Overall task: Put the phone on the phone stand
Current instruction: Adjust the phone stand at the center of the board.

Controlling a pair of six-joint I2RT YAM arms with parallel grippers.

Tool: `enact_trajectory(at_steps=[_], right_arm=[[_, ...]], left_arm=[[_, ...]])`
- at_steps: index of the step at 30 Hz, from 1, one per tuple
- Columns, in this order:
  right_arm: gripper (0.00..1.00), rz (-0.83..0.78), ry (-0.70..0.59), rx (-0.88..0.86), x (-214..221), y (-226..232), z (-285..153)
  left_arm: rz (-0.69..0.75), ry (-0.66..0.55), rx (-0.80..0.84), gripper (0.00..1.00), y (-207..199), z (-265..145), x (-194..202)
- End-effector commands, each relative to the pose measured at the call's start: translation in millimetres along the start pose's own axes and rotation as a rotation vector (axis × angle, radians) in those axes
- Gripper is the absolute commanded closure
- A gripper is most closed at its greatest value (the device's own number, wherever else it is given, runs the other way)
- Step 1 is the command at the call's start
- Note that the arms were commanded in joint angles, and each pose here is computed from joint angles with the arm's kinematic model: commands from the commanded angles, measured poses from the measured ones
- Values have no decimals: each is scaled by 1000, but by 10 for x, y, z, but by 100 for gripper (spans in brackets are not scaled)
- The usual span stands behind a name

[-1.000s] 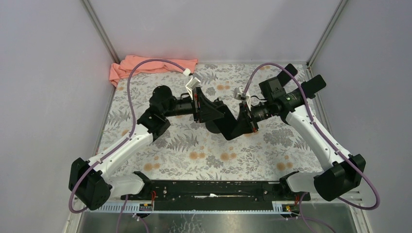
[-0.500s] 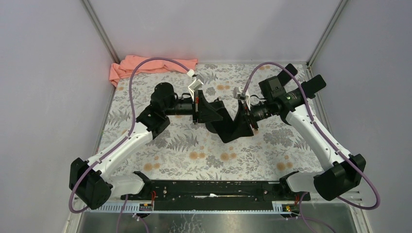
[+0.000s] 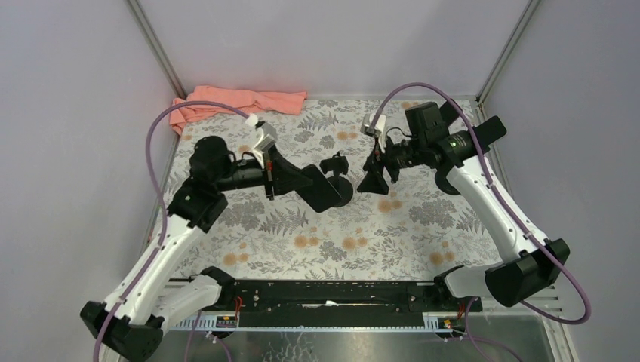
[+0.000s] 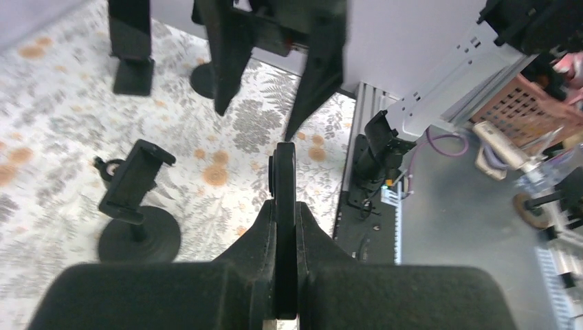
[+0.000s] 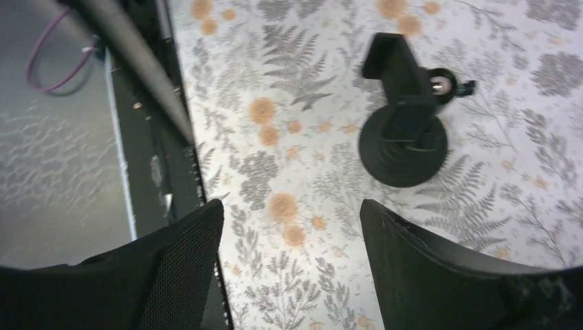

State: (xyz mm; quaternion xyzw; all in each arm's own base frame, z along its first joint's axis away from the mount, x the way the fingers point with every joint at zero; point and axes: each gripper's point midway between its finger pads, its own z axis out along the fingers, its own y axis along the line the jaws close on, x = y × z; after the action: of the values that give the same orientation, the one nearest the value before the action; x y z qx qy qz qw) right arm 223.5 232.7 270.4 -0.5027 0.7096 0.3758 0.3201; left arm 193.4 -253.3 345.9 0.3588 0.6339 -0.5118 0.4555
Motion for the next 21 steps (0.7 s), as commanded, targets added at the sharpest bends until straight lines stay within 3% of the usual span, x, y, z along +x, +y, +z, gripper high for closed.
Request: enact_trajectory(at_steps=[1,10,21], right_arm=[[21,18,-14,179,-210,-429,84],[21,30,10,260,-367,-756,425],[28,35,96,302,-226,-946,631]], left_arm=[[206,-33,-38,100,-39,-156,-31],[222,31,-47,100,100,-191,428],[169,26,0,100,169,-142,804]])
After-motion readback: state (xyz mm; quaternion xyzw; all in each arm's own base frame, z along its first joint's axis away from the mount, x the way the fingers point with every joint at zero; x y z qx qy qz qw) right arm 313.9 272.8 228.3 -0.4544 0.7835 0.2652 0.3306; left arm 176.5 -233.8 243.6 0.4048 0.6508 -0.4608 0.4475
